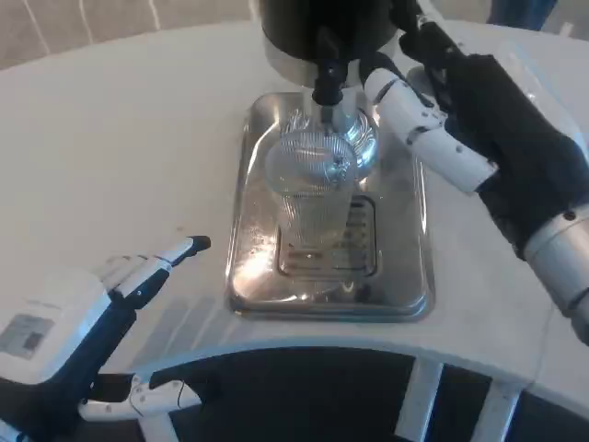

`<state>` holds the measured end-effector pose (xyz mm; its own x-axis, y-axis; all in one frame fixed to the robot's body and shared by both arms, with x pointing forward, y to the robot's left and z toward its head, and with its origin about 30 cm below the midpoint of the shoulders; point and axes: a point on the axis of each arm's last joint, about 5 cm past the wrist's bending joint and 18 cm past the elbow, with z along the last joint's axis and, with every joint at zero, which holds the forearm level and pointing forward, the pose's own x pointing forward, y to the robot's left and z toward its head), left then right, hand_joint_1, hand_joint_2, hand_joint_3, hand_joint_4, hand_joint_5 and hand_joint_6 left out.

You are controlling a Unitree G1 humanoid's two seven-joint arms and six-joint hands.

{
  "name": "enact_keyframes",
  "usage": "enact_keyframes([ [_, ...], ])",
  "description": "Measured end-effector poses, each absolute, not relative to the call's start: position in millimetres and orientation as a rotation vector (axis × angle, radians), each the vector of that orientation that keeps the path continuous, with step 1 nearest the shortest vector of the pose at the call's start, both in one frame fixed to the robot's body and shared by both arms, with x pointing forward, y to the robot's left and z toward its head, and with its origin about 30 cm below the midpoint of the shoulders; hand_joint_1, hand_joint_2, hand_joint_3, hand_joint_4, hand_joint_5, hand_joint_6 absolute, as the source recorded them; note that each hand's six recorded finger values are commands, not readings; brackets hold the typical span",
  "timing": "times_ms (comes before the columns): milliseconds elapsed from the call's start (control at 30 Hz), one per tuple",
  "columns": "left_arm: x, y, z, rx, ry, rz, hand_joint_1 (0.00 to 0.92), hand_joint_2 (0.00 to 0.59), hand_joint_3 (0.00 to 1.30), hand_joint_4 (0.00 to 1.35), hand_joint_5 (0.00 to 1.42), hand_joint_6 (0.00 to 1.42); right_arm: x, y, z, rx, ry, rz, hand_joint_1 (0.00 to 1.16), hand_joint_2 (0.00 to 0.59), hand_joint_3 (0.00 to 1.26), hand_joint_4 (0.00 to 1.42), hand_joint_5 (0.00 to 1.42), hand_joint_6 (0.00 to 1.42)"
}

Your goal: Grasp the cup under the faucet to collect the drink, then remove the cup.

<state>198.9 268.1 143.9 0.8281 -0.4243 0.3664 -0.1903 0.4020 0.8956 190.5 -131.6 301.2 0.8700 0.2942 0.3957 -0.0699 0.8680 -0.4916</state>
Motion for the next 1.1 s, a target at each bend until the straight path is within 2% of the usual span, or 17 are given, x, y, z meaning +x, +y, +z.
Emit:
enact_keyframes([
  [500, 200, 271, 146, 1.176, -0.598, -0.151, 0.116, 0.086, 0.17, 0.15, 0.24, 0.33, 207, -118, 292, -0.459, -0.421, 0.283, 0.24, 0.508, 0.0, 0.0, 0.0, 0.03],
  [967, 201, 274, 149, 1.158, -0.589, -0.127, 0.104, 0.088, 0.18, 0.16, 0.24, 0.33, 220, -110, 296, -0.47, -0.434, 0.328, 0.21, 0.513, 0.0, 0.0, 0.0, 0.02],
  [1100, 201, 275, 150, 1.16, -0.588, -0.12, 0.103, 0.088, 0.18, 0.16, 0.25, 0.33, 222, -109, 298, -0.488, -0.433, 0.34, 0.17, 0.51, 0.0, 0.0, 0.0, 0.02],
])
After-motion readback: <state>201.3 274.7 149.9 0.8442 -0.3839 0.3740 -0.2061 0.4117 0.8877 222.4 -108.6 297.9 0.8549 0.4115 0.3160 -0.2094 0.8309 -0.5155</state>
